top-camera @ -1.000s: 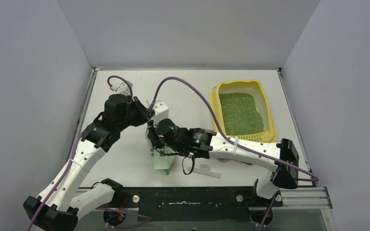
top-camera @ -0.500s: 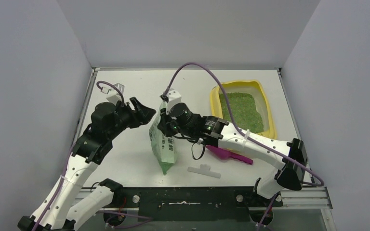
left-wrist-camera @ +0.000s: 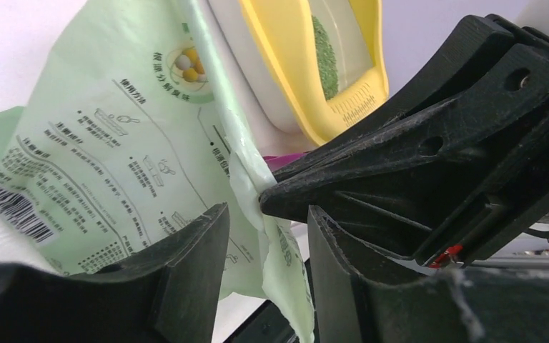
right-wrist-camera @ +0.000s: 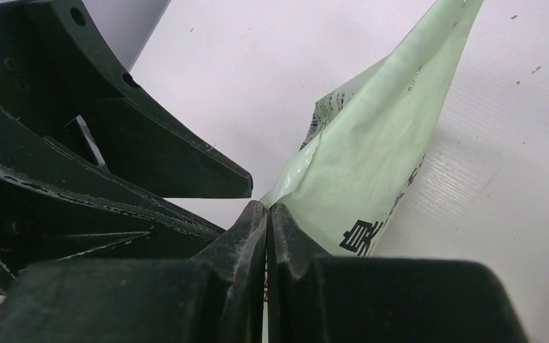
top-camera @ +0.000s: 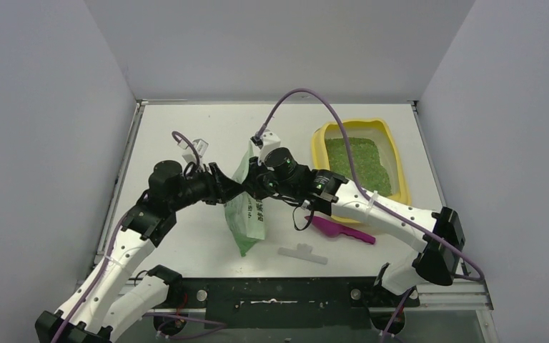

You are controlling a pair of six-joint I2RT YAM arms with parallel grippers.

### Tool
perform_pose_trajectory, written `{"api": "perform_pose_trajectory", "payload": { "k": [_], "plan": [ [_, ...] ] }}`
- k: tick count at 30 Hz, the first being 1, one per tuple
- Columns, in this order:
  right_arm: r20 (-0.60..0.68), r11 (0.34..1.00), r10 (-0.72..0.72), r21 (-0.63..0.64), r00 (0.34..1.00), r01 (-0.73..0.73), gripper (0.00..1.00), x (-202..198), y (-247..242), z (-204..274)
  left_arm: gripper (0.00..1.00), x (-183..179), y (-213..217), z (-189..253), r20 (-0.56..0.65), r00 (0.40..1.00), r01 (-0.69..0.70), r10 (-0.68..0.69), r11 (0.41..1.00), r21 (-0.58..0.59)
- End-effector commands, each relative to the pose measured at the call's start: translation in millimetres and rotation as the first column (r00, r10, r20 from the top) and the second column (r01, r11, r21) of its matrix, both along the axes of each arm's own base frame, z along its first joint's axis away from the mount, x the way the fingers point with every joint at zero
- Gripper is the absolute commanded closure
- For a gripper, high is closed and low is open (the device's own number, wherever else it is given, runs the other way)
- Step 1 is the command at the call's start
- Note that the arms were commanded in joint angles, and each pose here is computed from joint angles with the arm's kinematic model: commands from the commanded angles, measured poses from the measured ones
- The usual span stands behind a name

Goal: Fill the litter box with clean litter
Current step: Open the cat litter bag at the center of the board.

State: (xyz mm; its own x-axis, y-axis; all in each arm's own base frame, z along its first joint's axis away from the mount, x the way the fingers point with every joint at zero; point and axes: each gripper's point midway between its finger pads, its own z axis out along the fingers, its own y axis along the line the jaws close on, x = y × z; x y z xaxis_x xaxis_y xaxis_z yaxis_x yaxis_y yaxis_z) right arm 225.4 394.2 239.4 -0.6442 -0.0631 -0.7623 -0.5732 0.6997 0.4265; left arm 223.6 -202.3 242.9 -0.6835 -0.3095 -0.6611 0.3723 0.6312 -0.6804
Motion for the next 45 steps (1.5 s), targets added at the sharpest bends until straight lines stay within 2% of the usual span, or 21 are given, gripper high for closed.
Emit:
{"api": "perform_pose_trajectory", "payload": {
  "k": [1, 7, 13, 19, 23, 28, 32, 34, 37, 38, 42, 45],
  "plan": [
    [0.088, 0.979, 0.000, 0.205, 0.996, -0.018, 1.00, -2.5, 5.5, 70.3, 0.60, -3.6, -18.6, 19.0, 0.069, 0.991, 0.120, -0.115, 0.990, -0.072],
    [0.090, 0.978, -0.030, 0.208, 0.996, 0.010, 1.00, 0.8, -1.9, 71.6, 0.65, -3.4, -16.1, 12.1, 0.056, 0.994, 0.100, -0.097, 0.993, -0.066],
    [0.080, 0.980, -0.055, 0.195, 0.995, 0.039, 1.00, 4.0, -9.4, 67.8, 0.60, -14.0, -3.4, -2.4, 0.031, 0.997, 0.065, -0.065, 0.998, -0.018],
    [0.073, 0.977, -0.060, 0.208, 0.995, 0.044, 1.00, 2.9, -10.6, 68.3, 0.58, -22.0, -8.2, -4.1, 0.025, 0.995, 0.099, -0.098, 0.993, -0.065],
    [0.075, 0.976, -0.061, 0.212, 0.995, 0.044, 1.00, 3.1, -10.9, 70.5, 0.58, -20.6, -13.6, -5.3, 0.007, 0.991, 0.134, -0.134, 0.989, -0.054],
    [0.079, 0.976, -0.057, 0.217, 0.995, 0.039, 1.00, 2.0, -10.9, 74.1, 0.61, -20.4, -23.8, -4.0, -0.002, 0.985, 0.175, -0.175, 0.984, -0.028],
    [0.082, 0.976, -0.051, 0.217, 0.995, 0.032, 1.00, 1.5, -9.8, 76.7, 0.63, -26.4, -32.7, -12.9, -0.029, 0.979, 0.202, -0.200, 0.977, 0.073],
    [0.082, 0.976, -0.051, 0.215, 0.995, 0.032, 1.00, 1.7, -10.0, 77.3, 0.73, -28.1, -36.9, -15.3, -0.030, 0.979, 0.205, -0.203, 0.972, 0.115],
    [0.091, 0.977, -0.055, 0.209, 0.994, 0.035, 1.00, 2.0, -13.0, 79.8, 0.97, -20.7, -24.1, -24.7, -0.041, 0.994, 0.105, -0.099, 0.971, 0.214],
    [0.100, 0.978, -0.074, 0.202, 0.992, 0.053, 1.00, 4.0, -17.0, 80.9, 1.00, -16.1, -13.8, -28.0, -0.041, 0.998, 0.048, -0.039, 0.966, 0.253],
    [0.148, 0.983, -0.162, 0.108, 0.976, 0.147, 1.00, 15.5, -43.2, 75.4, 1.00, -2.6, 35.5, -22.9, 0.036, 0.984, -0.174, 0.174, 0.901, 0.397],
    [0.185, 0.973, -0.227, -0.011, 0.956, 0.233, 1.00, 22.6, -70.9, 61.8, 1.00, 1.4, 65.7, -2.3, 0.120, 0.958, -0.284, 0.259, 0.839, 0.464]
  ]
}}
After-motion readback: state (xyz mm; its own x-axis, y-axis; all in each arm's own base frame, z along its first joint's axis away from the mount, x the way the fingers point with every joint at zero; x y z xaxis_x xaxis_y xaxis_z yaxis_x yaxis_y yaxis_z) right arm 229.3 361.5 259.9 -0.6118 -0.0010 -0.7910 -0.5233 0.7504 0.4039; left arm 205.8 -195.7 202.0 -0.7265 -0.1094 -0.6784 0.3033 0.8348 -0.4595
